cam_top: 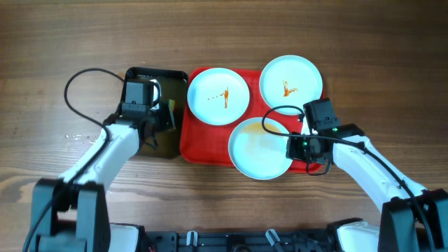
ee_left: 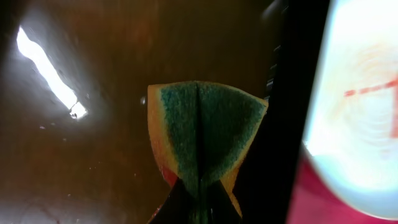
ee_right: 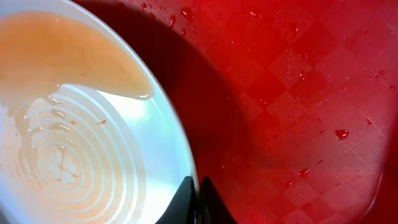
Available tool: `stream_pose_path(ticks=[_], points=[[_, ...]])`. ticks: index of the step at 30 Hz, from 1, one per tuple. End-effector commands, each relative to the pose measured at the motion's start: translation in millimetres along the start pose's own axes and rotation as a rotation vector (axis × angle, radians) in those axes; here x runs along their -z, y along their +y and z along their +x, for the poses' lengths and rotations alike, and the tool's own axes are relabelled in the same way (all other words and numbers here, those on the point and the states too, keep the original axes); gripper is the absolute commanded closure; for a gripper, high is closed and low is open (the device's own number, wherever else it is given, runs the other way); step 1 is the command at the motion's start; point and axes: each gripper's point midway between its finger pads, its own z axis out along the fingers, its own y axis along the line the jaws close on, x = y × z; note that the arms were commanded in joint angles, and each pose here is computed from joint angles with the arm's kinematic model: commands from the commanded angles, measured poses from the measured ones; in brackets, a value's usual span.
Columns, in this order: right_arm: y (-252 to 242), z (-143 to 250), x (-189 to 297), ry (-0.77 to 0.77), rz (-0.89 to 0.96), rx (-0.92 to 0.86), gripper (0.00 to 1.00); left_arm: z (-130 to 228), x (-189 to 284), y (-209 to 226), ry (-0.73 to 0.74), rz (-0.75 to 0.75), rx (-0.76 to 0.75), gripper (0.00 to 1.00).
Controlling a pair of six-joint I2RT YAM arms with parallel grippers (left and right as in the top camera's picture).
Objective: Clean dirty plates on tray and stack at the side
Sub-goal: 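Return the sponge to the water tray with the left gripper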
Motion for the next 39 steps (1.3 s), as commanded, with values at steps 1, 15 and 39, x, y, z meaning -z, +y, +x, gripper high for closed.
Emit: stream_pose_path(ticks=[1, 15, 39], points=[[-3.9, -6.9, 3.9, -0.030, 0.027, 0.022, 0.96, 11.0, -15.0, 8.8, 0.052, -0.028, -0.024, 0.96], [-3.4, -6.5, 3.9, -0.028, 0.024, 0.021, 0.96, -16.8, -17.1, 9.0, -0.065, -0.044, -0.027, 0.00], [-4.8, -3.3, 3.9, -0.015, 0.030, 0.019, 0.96, -0.2, -25.9, -3.6, 0.017, 0.022, -0.025, 0.34]])
